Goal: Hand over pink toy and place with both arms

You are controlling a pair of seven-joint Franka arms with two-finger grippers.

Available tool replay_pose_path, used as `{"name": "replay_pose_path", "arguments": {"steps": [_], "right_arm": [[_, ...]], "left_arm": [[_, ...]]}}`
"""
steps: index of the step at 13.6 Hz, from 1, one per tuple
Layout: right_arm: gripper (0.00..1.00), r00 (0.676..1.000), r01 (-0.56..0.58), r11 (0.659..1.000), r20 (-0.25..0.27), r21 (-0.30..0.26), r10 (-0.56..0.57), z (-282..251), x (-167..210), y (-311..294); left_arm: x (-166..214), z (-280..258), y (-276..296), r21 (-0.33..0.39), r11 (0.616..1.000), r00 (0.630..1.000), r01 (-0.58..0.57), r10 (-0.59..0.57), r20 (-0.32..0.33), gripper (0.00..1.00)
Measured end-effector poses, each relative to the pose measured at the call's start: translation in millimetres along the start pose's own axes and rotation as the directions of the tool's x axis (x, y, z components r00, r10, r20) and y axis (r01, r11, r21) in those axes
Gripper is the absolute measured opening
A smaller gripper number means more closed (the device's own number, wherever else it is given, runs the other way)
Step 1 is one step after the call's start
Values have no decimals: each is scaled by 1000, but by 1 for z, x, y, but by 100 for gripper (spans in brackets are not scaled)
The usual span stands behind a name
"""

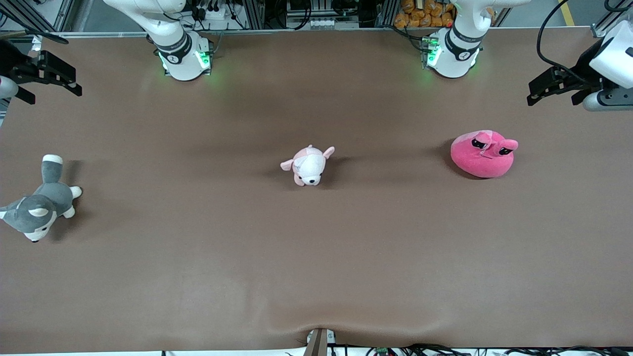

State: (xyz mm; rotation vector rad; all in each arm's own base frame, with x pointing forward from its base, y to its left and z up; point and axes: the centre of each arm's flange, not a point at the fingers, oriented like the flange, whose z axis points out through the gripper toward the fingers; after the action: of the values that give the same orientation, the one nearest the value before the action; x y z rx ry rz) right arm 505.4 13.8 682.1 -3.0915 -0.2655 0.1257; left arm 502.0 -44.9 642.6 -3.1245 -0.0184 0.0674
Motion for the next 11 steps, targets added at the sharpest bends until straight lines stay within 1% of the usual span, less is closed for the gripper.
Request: {"name": "replay_pose_path", "arguments": {"steps": [3, 8, 9, 11], "right_arm": [[100, 1000, 0, 1000, 0, 1, 0, 0, 0, 0], [100, 1000, 0, 1000, 0, 1, 0, 0, 0, 0], [100, 1000, 0, 1000, 1, 1, 0, 0, 0, 0], [100, 1000, 0, 1000, 1, 1, 0, 0, 0, 0]], "left_arm": [[2, 2, 0, 0, 1000, 1000, 0, 0, 4, 100], [5, -8, -3, 11, 1000, 1000, 5, -5, -19, 100], [6, -7, -3, 11, 1000, 1000, 6, -5, -15, 100], [5, -3, -4, 14, 1000, 1000, 7, -7, 13, 100]]}}
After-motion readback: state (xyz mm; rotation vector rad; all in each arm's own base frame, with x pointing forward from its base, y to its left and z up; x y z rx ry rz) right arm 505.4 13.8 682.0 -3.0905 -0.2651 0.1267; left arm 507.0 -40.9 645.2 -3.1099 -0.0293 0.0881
